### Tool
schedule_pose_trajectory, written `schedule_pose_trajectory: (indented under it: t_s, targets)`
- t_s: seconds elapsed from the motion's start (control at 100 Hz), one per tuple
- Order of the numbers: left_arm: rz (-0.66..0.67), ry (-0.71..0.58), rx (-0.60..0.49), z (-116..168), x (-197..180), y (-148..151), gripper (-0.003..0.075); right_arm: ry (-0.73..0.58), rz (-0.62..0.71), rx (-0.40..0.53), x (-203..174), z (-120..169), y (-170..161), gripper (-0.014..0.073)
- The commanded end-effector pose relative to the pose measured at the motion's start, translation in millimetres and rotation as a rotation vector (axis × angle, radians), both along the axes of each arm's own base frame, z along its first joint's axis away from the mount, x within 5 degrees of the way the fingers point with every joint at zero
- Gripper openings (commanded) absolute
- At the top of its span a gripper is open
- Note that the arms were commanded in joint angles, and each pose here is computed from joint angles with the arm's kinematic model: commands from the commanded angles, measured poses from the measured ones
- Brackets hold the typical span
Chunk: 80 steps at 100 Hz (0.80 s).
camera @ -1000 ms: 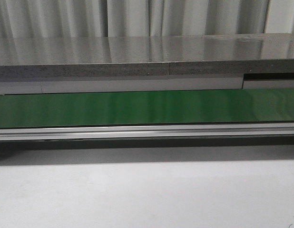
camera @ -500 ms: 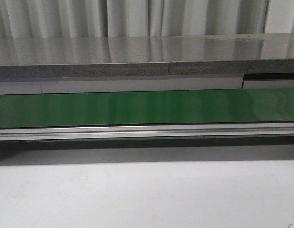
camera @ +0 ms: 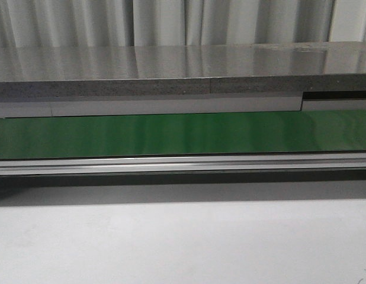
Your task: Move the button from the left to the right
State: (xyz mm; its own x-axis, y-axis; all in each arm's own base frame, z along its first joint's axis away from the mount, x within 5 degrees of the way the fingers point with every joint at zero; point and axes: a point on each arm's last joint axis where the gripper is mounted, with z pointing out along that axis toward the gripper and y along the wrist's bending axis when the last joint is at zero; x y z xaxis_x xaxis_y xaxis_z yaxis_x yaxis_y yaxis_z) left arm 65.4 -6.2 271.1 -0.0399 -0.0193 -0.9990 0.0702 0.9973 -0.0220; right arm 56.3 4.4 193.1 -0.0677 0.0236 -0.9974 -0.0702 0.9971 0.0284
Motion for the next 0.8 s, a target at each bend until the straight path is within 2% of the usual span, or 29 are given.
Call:
schedule_pose_trajectory:
  t_s: [0.0, 0.79]
  targets:
    - [0.014, -0.097, -0.016, 15.8, -0.6, 1.5, -0.0020, -0.124, -0.023, 0.007, -1.8, 13.9, -1.6, -0.0066]
    - [0.014, -0.097, -0.016, 15.8, -0.6, 1.5, -0.0020, -0.133, -0.024, 0.007, -1.9, 14.7, -1.7, -0.0066]
